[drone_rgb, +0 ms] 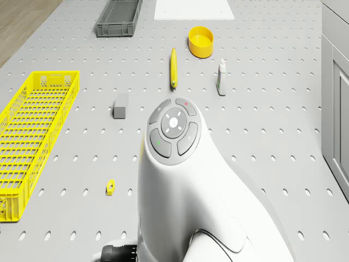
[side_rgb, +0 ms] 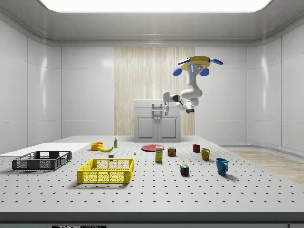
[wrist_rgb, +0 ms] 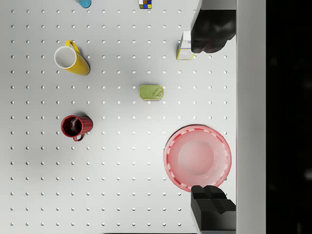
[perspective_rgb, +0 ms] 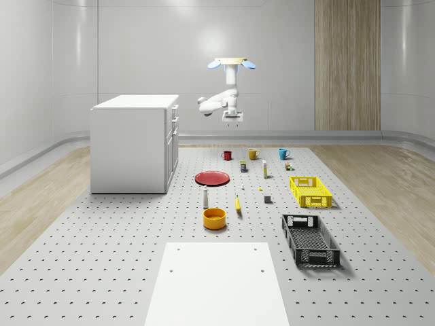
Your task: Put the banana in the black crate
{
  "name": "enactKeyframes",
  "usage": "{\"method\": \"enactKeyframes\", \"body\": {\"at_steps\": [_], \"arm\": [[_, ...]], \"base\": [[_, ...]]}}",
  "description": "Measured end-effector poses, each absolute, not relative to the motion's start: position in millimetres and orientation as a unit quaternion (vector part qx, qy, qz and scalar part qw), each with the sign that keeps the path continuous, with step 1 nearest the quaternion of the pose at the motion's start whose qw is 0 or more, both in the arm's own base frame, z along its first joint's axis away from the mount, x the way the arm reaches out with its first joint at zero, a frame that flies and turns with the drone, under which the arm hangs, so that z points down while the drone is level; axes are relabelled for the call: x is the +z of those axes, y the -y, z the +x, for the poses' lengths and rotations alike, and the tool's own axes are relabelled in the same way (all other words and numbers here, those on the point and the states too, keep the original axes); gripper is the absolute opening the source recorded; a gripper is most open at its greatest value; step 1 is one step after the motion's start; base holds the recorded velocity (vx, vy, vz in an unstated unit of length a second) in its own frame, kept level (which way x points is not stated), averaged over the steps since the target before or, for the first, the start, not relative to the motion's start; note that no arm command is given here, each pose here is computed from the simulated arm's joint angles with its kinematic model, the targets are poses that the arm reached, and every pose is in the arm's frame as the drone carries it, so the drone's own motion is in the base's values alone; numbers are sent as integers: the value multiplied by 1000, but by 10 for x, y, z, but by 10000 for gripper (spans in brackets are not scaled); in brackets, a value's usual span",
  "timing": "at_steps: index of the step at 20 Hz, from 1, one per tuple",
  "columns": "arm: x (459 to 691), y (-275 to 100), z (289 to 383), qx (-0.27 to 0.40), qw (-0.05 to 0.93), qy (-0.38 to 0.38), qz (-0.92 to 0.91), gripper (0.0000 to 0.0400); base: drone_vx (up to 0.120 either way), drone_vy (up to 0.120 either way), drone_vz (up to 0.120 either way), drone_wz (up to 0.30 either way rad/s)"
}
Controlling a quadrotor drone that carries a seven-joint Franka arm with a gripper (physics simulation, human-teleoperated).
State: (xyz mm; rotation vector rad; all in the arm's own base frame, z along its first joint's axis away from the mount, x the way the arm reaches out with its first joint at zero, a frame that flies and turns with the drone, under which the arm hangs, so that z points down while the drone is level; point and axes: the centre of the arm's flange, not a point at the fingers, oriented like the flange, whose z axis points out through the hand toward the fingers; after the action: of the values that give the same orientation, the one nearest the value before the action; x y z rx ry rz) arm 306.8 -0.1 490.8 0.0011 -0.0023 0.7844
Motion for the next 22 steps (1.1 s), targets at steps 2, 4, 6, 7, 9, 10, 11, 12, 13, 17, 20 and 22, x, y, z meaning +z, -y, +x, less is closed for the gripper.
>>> {"method": "enactKeyframes", "body": {"at_steps": [2, 4, 6, 7, 9, 10, 11, 12, 13, 17, 20, 22], "arm": [[4908, 2, 3068, 382, 924, 1, 0, 400], [4907, 2, 3068, 382, 924, 1, 0, 400], [4907, 2, 3068, 382, 924, 1, 0, 400], [4907, 2, 3068, 382, 924, 1, 0, 400], [4907, 2, 3068, 382, 924, 1, 0, 400], [4907, 2, 3068, 382, 924, 1, 0, 400], [4907, 2, 3068, 382, 924, 1, 0, 400], [4907, 1, 3068, 382, 924, 1, 0, 400], [4907, 1, 3068, 382, 924, 1, 0, 400], [4907, 1, 3068, 382, 924, 1, 0, 400], [4907, 1, 3068, 382, 924, 1, 0, 400], [4907, 1, 3068, 382, 924, 1, 0, 400]], "base": [[120, 0, 0, 0], [120, 0, 0, 0], [120, 0, 0, 0], [120, 0, 0, 0], [120, 0, 0, 0], [120, 0, 0, 0], [120, 0, 0, 0], [120, 0, 0, 0], [120, 0, 0, 0], [120, 0, 0, 0], [120, 0, -67, 0], [120, 0, -120, 0]]}}
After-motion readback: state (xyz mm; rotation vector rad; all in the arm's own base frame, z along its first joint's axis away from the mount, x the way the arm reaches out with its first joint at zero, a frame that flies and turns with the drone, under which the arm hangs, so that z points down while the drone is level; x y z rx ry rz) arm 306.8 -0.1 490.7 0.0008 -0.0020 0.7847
